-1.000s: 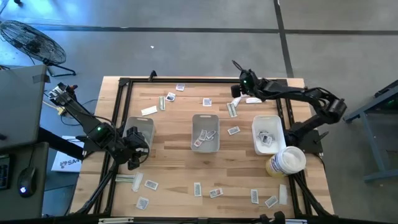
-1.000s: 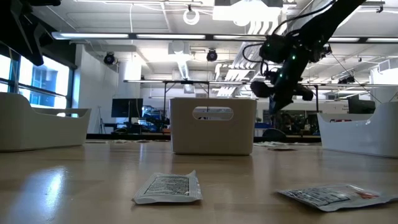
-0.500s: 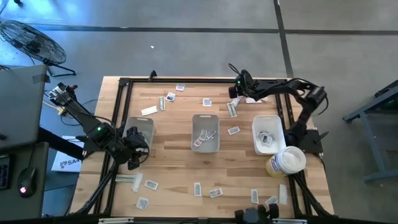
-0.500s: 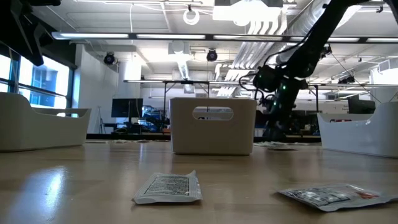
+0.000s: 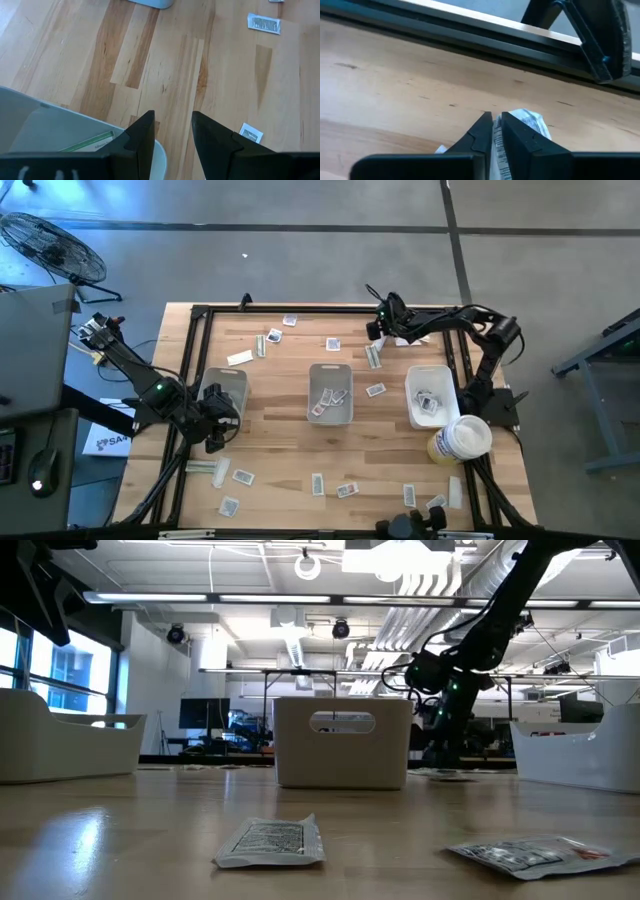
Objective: Pick & Place First Aid Supplies
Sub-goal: Put the alcohol pad into the white bin, then put the ointment pack into the right gray bin
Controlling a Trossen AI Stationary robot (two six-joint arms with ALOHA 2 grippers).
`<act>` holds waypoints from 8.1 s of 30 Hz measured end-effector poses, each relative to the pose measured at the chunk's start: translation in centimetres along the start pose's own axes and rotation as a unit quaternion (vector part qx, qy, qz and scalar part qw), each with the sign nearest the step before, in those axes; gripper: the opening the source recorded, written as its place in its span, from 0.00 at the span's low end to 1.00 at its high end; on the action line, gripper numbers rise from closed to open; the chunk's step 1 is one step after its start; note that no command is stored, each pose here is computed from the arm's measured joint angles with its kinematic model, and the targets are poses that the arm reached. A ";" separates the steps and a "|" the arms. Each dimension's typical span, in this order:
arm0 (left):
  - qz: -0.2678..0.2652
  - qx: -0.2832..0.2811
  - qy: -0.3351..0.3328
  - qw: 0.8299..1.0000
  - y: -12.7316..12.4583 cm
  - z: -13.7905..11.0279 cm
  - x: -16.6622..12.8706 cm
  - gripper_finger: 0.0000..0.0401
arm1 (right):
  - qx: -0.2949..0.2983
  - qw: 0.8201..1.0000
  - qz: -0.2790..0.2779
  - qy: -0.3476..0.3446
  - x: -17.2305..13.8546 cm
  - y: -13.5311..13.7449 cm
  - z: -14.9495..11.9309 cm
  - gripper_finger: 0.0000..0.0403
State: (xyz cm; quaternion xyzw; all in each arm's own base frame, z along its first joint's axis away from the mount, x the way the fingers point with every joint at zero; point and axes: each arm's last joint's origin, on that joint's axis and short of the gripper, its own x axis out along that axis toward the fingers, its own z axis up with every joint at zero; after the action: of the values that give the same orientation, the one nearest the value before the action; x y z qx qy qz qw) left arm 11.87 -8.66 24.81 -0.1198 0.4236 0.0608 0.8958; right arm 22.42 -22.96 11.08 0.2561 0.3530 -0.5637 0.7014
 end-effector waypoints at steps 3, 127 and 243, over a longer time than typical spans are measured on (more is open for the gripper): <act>0.000 0.000 0.000 1.000 0.0 0.0 0.0 0.32 | -0.007 1.000 -0.001 0.010 -0.1 0.1 0.1 0.03; 0.000 0.000 0.000 1.000 0.0 0.0 0.0 0.32 | -0.373 0.875 0.309 -0.015 -13.5 5.9 -17.0 0.26; 0.000 0.000 0.000 1.000 0.0 0.0 0.0 0.32 | -0.541 0.736 0.405 -0.030 -16.7 19.8 -8.0 0.00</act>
State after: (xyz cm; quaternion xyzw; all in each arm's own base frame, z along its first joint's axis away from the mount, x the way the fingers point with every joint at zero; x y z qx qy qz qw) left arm 11.86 -8.66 24.82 -0.1198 0.4237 0.0606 0.8958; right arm 38.06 -2.09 18.46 -0.0651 0.4403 0.0520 0.8940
